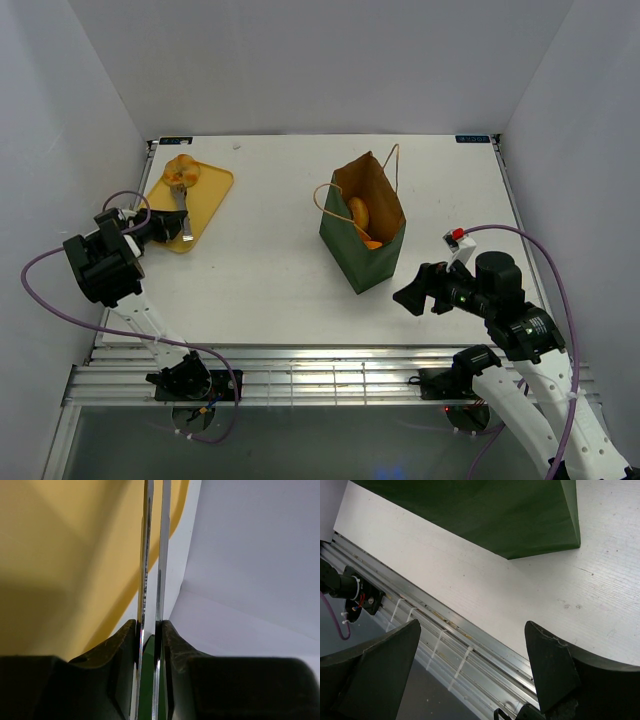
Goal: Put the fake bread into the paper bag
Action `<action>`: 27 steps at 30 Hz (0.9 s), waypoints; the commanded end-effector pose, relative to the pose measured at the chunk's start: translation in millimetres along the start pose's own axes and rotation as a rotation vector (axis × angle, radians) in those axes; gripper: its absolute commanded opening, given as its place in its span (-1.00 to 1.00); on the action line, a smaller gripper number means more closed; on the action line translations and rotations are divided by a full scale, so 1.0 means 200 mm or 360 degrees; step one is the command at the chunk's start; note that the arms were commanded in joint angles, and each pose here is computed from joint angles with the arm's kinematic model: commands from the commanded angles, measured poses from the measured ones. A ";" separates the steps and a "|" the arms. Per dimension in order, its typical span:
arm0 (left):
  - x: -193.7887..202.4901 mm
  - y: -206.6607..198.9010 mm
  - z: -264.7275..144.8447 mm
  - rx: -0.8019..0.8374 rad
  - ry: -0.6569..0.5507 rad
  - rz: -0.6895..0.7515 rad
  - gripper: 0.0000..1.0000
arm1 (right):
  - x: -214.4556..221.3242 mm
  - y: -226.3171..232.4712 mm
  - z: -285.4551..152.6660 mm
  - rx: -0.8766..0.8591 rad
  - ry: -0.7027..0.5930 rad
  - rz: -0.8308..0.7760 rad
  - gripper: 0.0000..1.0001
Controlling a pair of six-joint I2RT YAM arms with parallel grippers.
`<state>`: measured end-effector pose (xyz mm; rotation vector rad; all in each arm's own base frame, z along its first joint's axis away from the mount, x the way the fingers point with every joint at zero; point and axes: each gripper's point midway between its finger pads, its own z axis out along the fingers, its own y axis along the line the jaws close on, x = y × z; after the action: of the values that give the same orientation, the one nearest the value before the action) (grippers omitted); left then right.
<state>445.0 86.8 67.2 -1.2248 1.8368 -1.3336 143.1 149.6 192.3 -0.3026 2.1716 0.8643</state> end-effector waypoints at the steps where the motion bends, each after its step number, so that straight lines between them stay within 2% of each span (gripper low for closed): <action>1: 0.01 -0.08 -0.04 0.0032 -0.0051 0.0100 -0.81 | -0.05 0.01 0.00 -0.0015 -0.0068 -0.0039 0.81; 5: 0.04 -0.13 -0.08 0.0053 -0.0064 0.0148 -0.87 | -0.05 0.02 -0.01 -0.0023 -0.0069 -0.0040 0.80; 9: 0.06 -0.27 -0.14 0.0111 -0.0102 0.0238 -0.89 | -0.06 0.03 -0.02 -0.0024 -0.0077 -0.0044 0.80; 11: 0.08 -0.31 -0.16 0.0129 -0.0111 0.0262 -1.00 | -0.06 0.03 -0.02 -0.0028 -0.0077 -0.0049 0.80; 16: 0.14 -0.42 -0.24 0.0180 -0.0134 0.0338 -1.00 | -0.06 0.04 -0.02 -0.0037 -0.0079 -0.0047 0.80; 27: 0.31 -0.40 -0.35 0.0175 -0.0136 0.0398 -1.00 | -0.06 0.04 -0.03 -0.0046 -0.0080 -0.0047 0.80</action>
<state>396.7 60.2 154.1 -1.0356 1.7751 -1.2279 142.0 149.5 193.4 -0.3014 2.1661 0.8676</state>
